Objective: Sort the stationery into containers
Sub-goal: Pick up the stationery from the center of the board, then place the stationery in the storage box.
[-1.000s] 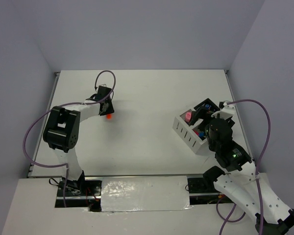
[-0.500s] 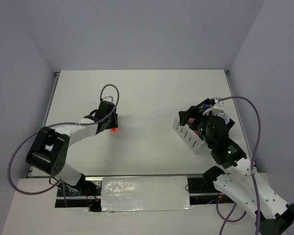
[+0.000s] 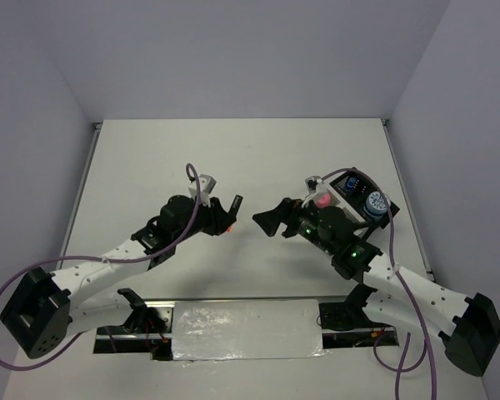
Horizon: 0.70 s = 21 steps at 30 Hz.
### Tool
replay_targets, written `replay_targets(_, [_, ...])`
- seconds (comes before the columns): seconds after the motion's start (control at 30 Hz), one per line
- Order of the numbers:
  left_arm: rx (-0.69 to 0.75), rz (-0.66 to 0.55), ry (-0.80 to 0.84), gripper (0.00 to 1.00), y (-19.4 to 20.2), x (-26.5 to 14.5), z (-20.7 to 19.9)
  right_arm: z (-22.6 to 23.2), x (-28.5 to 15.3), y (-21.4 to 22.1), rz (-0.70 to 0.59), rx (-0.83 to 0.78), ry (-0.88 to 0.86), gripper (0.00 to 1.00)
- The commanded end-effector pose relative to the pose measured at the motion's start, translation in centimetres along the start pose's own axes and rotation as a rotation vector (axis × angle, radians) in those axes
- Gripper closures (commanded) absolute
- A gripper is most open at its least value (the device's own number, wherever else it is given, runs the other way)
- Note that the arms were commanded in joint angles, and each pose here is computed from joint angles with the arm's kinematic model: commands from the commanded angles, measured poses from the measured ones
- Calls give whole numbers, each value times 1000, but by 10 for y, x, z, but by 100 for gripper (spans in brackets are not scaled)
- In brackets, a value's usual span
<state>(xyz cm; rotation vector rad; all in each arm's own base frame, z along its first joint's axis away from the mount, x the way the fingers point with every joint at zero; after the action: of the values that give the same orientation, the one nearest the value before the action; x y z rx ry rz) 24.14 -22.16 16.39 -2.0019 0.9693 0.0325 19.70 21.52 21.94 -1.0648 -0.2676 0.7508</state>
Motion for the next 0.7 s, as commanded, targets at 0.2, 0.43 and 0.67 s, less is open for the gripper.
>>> replay_targets(0.2, [116, -78, 329, 100, -3, -17, -75, 21, 24, -7, -106, 113, 50, 4])
replay_targets(0.43, [147, -43, 405, 100, 8, -17, -92, 18, 28, -5, -118, 120, 82, 8])
replay_targets(0.67, [187, 17, 451, 100, 24, -9, -105, 26, 25, -14, -158, 101, 32, 41])
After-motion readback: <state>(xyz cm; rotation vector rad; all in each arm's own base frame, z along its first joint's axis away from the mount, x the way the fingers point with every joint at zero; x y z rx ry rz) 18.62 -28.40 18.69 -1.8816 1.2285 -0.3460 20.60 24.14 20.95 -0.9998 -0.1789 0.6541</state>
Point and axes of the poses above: each gripper's point midway between its finger pads, its own x axis out along the fingers, its own z axis along the line the jaws close on, y = z × x, the point moved 4 cm from there along -x, back along the fingers, and after that the axes turned 12 degrees about -x, right-handed, at the moved point
